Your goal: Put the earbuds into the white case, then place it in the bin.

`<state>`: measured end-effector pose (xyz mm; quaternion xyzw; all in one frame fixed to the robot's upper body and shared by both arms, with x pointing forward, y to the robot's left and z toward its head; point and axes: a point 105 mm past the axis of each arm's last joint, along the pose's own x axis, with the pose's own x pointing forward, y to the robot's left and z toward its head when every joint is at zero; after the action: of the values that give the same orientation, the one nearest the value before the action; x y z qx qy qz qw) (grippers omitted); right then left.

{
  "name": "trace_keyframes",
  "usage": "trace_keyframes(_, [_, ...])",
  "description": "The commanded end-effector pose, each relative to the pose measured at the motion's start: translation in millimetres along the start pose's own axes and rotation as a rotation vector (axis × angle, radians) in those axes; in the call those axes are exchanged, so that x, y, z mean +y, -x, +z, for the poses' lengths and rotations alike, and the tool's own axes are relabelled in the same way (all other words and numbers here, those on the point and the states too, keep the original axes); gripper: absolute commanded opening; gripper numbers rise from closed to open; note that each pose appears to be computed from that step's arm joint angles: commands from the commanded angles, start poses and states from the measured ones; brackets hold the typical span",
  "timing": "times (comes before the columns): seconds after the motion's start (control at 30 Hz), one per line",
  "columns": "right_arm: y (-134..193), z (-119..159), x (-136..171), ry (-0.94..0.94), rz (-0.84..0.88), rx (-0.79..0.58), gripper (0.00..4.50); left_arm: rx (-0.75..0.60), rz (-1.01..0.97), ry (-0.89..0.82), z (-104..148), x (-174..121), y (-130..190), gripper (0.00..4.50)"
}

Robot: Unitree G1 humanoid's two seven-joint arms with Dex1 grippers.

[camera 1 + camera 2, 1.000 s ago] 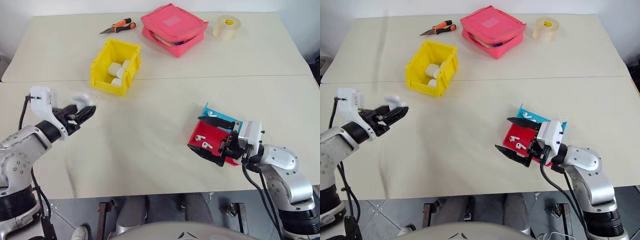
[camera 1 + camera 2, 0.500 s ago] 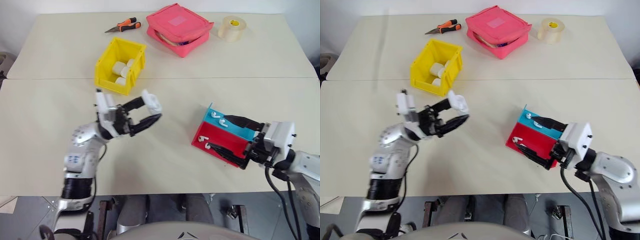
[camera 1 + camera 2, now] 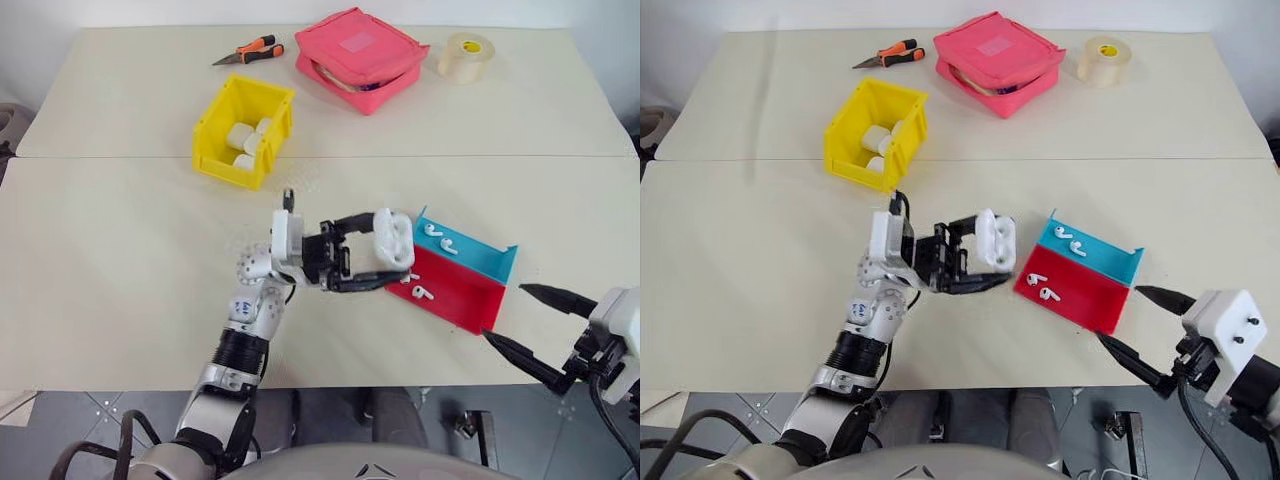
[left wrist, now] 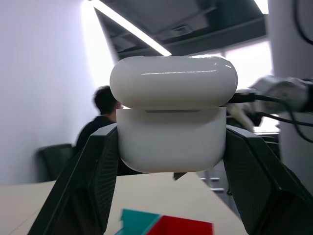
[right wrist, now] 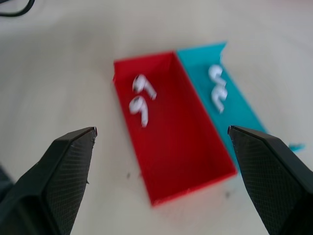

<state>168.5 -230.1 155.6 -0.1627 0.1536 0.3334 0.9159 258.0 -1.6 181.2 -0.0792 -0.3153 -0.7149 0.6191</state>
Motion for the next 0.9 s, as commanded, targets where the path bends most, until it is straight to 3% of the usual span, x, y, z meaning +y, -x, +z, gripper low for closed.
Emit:
trace_keyframes(0.03, [-8.7, 11.9, 7.8, 0.005, 0.073, 0.043, 4.50, -0.005, -0.027, -0.046, 2.0, -0.1, -2.1, 2.78])
trace_keyframes(0.43, [-69.0, 18.4, -2.1, 0.117, 0.221, 0.334, 4.50, 0.148, -0.001, -0.054, -3.2, 4.2, 20.1, 2.78])
trace_keyframes(0.9, [-104.6, 14.8, -3.1, 0.135, 0.232, 0.403, 4.50, 0.169, 0.035, -0.064, -4.1, 2.1, 20.1, 2.78])
